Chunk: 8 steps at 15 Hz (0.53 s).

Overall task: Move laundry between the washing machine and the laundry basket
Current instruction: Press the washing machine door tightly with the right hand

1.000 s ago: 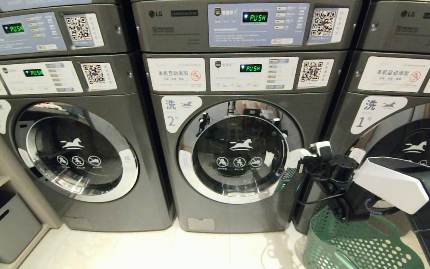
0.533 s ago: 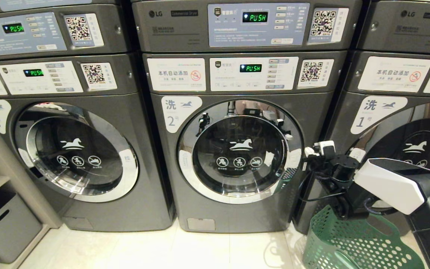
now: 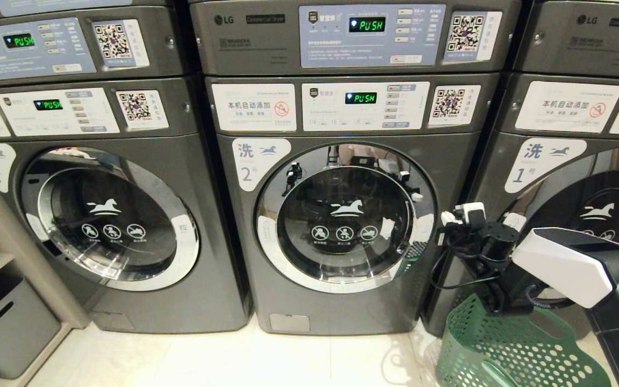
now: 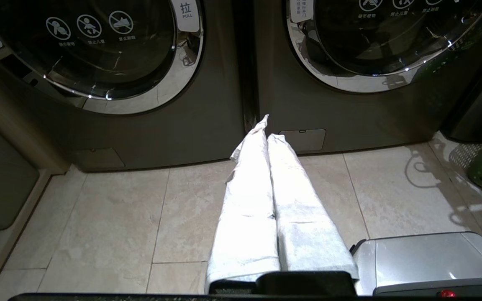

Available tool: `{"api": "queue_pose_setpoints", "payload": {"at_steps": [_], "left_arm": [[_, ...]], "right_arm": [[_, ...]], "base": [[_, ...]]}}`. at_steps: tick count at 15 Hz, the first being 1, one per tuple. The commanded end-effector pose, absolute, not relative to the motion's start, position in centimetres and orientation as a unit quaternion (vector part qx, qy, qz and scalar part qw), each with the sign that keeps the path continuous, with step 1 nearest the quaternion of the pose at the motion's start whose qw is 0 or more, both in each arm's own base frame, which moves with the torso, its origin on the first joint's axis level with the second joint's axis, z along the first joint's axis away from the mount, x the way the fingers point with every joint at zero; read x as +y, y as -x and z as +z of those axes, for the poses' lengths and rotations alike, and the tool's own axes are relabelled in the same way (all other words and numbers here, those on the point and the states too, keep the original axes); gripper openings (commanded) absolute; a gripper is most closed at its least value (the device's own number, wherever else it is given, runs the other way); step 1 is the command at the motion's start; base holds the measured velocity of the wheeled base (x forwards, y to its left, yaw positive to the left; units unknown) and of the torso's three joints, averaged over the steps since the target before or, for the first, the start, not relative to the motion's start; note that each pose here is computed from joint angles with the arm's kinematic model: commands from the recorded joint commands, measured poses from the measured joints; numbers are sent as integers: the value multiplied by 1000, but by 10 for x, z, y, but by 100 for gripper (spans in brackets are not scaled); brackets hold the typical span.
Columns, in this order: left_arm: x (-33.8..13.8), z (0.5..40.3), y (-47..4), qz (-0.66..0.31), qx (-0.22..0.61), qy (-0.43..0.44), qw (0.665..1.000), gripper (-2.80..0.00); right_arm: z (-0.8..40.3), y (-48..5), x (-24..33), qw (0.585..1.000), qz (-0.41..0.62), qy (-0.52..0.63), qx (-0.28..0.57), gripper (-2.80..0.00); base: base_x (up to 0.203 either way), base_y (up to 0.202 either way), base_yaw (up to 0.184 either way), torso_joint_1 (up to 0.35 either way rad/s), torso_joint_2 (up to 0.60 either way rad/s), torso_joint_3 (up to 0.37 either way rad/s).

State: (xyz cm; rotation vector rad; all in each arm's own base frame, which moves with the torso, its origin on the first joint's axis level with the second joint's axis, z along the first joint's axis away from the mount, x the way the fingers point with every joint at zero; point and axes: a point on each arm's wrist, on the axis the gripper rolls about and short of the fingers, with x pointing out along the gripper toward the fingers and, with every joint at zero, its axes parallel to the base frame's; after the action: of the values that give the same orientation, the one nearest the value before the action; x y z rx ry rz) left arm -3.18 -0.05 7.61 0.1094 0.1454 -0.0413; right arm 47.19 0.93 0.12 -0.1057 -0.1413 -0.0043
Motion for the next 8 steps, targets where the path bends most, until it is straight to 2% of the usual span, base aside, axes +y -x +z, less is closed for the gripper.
{"api": "queue_pose_setpoints", "payload": {"at_steps": [1, 8], "left_arm": [[0, 75, 32, -14, 77, -48, 996, -280], [0, 75, 32, -15, 78, -48, 996, -280]], "right_arm": [[4, -473, 11, 995, 0, 52, -79, -280], [16, -480, 11, 994, 2, 25, -107, -280]], "base": [[0, 0, 0, 0, 0, 0], [0, 0, 0, 0, 0, 0]]}}
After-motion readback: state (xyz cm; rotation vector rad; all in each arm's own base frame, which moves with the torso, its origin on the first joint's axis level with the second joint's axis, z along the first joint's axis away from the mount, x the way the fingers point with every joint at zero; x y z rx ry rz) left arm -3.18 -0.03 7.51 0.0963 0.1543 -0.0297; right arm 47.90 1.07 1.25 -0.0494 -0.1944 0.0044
